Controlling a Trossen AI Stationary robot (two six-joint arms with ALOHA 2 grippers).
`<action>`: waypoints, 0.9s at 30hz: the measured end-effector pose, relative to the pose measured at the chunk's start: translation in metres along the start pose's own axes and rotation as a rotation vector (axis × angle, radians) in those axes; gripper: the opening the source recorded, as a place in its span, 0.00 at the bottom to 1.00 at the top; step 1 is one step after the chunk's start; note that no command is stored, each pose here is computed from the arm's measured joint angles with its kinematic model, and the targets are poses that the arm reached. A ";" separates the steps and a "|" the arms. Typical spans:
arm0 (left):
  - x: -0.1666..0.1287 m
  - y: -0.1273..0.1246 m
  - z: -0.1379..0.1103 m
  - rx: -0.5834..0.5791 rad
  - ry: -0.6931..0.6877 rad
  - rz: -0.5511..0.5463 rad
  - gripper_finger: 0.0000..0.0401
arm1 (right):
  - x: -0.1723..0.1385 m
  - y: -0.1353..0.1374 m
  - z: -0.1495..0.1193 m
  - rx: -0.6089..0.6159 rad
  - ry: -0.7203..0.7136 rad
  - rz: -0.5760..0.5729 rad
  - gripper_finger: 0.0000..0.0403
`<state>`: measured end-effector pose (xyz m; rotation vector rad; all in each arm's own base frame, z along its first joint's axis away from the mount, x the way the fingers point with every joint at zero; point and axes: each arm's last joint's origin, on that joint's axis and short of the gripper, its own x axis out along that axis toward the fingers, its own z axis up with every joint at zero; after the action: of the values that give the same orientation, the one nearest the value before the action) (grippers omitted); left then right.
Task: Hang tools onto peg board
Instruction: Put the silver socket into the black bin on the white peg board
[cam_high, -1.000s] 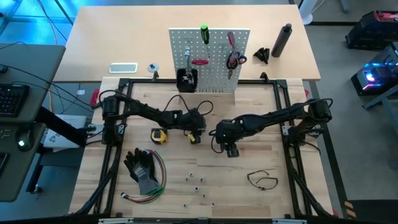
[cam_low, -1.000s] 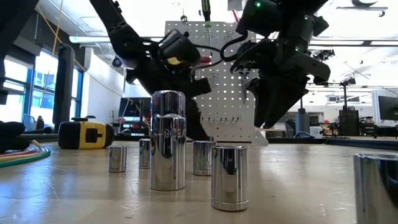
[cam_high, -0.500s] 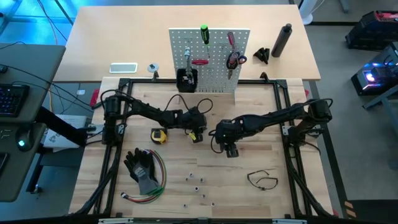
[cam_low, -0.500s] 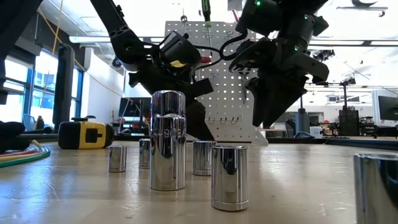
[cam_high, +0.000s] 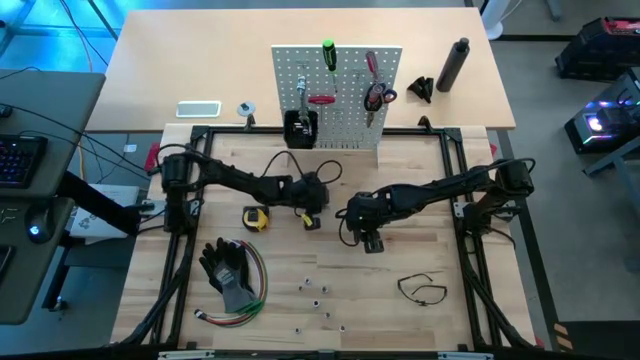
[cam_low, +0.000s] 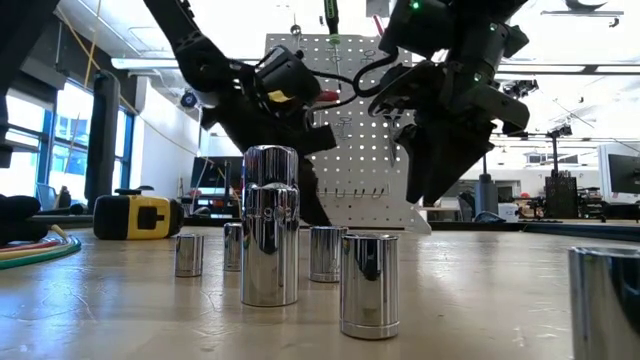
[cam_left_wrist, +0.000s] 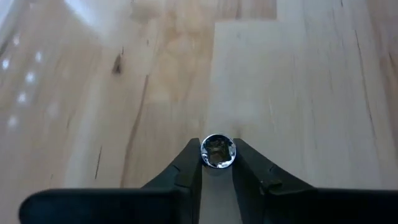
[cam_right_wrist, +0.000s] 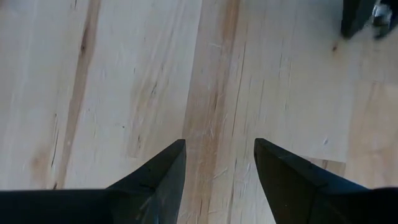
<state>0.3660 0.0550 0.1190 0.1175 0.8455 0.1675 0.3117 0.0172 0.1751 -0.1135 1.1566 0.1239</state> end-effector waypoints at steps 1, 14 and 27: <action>-0.005 0.001 0.001 0.005 0.014 0.000 0.14 | 0.000 0.000 0.000 0.000 0.003 0.000 0.46; -0.171 0.036 0.054 0.096 -0.224 0.480 0.14 | 0.000 -0.001 0.001 -0.015 -0.007 -0.017 0.46; -0.203 0.096 0.057 0.025 -0.306 0.679 0.14 | 0.000 -0.001 0.002 -0.016 -0.019 -0.019 0.46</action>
<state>0.2674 0.1075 0.3217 0.4425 0.4749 0.7571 0.3135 0.0165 0.1759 -0.1369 1.1358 0.1169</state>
